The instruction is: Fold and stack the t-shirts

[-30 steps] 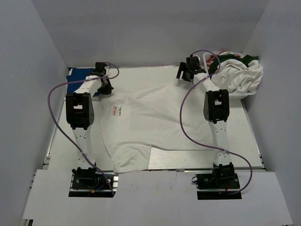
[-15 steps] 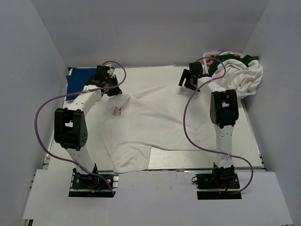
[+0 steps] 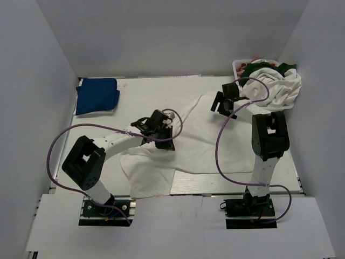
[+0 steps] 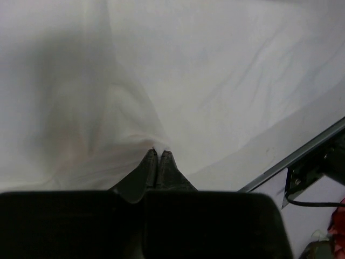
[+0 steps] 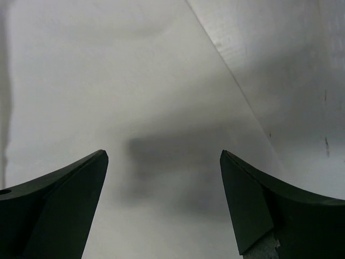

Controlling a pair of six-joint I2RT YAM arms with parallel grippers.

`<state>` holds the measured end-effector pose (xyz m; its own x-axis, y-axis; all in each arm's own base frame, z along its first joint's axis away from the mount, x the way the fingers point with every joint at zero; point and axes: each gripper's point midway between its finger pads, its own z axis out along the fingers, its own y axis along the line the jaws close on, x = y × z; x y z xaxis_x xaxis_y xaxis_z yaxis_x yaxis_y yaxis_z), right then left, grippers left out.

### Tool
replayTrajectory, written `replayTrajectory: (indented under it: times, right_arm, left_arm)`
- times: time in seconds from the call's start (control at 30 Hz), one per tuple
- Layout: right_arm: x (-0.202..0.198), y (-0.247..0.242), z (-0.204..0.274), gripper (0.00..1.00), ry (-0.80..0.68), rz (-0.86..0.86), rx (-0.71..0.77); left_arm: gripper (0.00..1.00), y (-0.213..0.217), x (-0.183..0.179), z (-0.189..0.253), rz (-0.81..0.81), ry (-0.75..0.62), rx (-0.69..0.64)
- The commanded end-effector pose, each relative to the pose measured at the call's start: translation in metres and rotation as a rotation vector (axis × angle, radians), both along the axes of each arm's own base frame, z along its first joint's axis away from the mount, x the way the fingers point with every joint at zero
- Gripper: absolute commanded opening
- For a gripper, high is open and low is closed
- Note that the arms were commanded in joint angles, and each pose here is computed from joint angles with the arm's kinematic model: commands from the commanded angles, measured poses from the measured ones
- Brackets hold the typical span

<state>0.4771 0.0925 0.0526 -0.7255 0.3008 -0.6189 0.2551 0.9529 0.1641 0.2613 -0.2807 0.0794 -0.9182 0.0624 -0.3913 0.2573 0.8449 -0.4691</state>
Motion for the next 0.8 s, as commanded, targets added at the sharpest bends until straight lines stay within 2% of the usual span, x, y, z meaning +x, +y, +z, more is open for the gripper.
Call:
replayTrajectory:
  times: [0.0,0.03,0.1,0.13,0.17,0.2,0.37,0.5,0.67,0.77]
  right_arm:
    - [-0.011,-0.009,0.002,0.90,-0.015,-0.045,-0.002]
    - [-0.012,-0.010,0.001,0.90,-0.011,-0.051,-0.001]
    - [-0.017,-0.010,-0.004,0.90,0.007,-0.048,-0.003]
    - [-0.017,-0.009,-0.003,0.90,0.006,-0.042,-0.004]
    - [-0.017,-0.009,-0.001,0.90,0.007,-0.041,-0.004]
    - [-0.018,-0.012,-0.002,0.90,0.011,-0.045,-0.015]
    - [-0.027,-0.014,-0.001,0.90,0.012,-0.052,-0.014]
    - [-0.045,-0.011,-0.010,0.90,0.044,-0.041,-0.001]
    - [-0.064,-0.007,-0.017,0.90,0.067,-0.025,0.027]
    - [-0.070,-0.003,-0.021,0.90,0.084,-0.011,0.033]
  left_arm:
    - [0.00,-0.025,-0.025,-0.013,-0.046,0.046,0.006]
    - [0.01,-0.036,-0.025,-0.009,-0.058,0.044,-0.003]
    - [0.29,-0.043,-0.036,-0.023,-0.073,0.066,0.061]
    - [0.52,-0.046,-0.031,-0.018,-0.063,0.046,0.084]
    - [0.89,-0.038,-0.037,-0.019,-0.058,0.060,0.141]
    - [1.00,-0.039,-0.039,-0.017,-0.062,0.046,0.162]
    - [1.00,-0.031,-0.039,0.016,-0.047,-0.054,0.181]
    - [1.00,0.011,-0.023,0.034,0.127,-0.143,0.229]
    - [1.00,0.048,0.010,0.034,0.268,-0.212,0.327]
    - [0.92,0.059,0.030,0.020,0.290,-0.197,0.370]
